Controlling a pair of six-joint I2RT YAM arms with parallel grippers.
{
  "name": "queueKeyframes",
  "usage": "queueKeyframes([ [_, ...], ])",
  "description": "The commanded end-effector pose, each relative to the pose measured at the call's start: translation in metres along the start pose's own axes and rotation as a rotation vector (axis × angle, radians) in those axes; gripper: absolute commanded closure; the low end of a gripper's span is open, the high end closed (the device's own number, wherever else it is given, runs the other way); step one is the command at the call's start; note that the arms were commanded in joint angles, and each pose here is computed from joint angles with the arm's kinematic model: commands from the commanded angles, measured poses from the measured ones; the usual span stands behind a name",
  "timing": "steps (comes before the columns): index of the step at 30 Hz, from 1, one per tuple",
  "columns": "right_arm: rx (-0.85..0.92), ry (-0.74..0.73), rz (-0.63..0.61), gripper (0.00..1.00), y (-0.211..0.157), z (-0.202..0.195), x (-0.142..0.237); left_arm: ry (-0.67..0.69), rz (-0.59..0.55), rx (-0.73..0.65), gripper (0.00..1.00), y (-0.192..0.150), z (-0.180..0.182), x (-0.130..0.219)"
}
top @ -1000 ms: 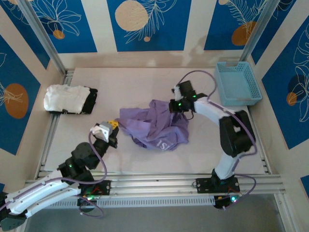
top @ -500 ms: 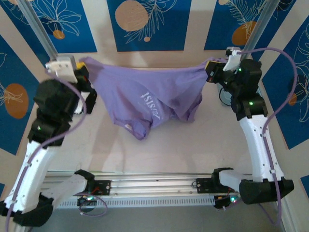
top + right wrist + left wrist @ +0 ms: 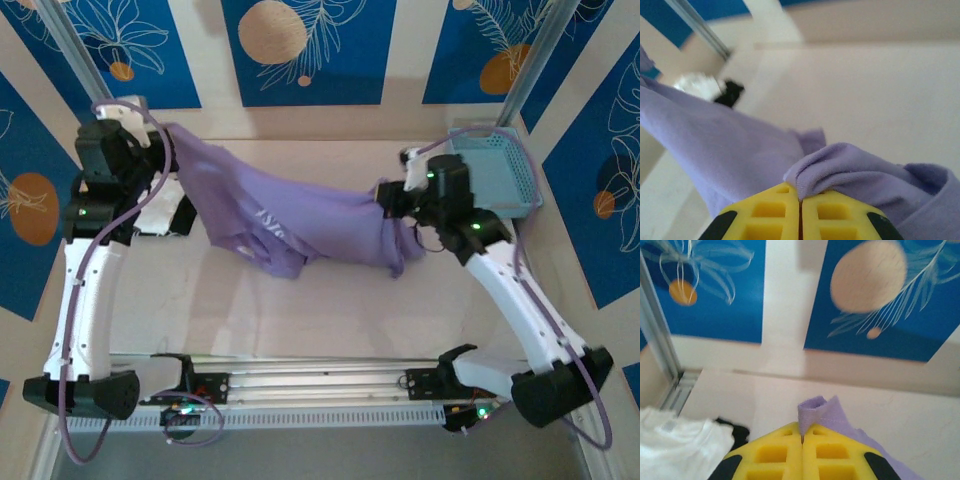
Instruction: Fold the inside-out t-shirt
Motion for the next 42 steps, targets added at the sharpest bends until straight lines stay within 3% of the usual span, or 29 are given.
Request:
queueKeyframes([
  [1,-0.049,-0.002,0.138,0.9,-0.034,-0.011,-0.059,0.039,0.104,0.031,1.0,-0.043,0.02,-0.021],
  [5,-0.043,0.01,0.313,0.8,-0.054,-0.02,-0.12,0.099,0.186,0.028,1.0,-0.074,0.041,-0.04],
  [7,-0.02,-0.029,0.357,0.75,-0.057,-0.029,-0.134,0.106,0.219,0.03,1.0,-0.082,0.045,-0.047],
  [12,-0.011,-0.09,0.357,0.6,-0.065,-0.049,-0.127,0.078,0.261,0.038,1.0,-0.093,0.043,-0.056],
  [18,-0.08,-0.119,0.371,0.55,-0.095,-0.061,-0.118,0.05,0.266,0.056,1.0,-0.095,0.04,-0.059],
  [27,-0.26,-0.1,0.35,0.55,-0.132,-0.065,-0.126,0.025,0.279,0.068,1.0,-0.101,0.037,-0.062],
  [35,-0.309,-0.113,0.306,0.55,-0.134,-0.068,-0.145,0.01,0.277,0.072,1.0,-0.101,0.035,-0.062],
  [40,-0.295,-0.185,0.27,0.61,-0.131,-0.08,-0.15,0.004,0.277,0.076,1.0,-0.101,0.034,-0.062],
  [42,-0.279,-0.214,0.246,0.7,-0.127,-0.085,-0.151,0.002,0.275,0.078,1.0,-0.101,0.033,-0.062],
])
Point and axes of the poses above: each hand's point on the last joint's axis, 136 mm out from that joint toward the fingers, its own x axis back along the fingers, its own z axis along the line the jaws close on, y = z × x, the point moved 3 cm from there along x, back along the fingers, and after that the axes turned 1 degree about -x, right-handed, at the moved point
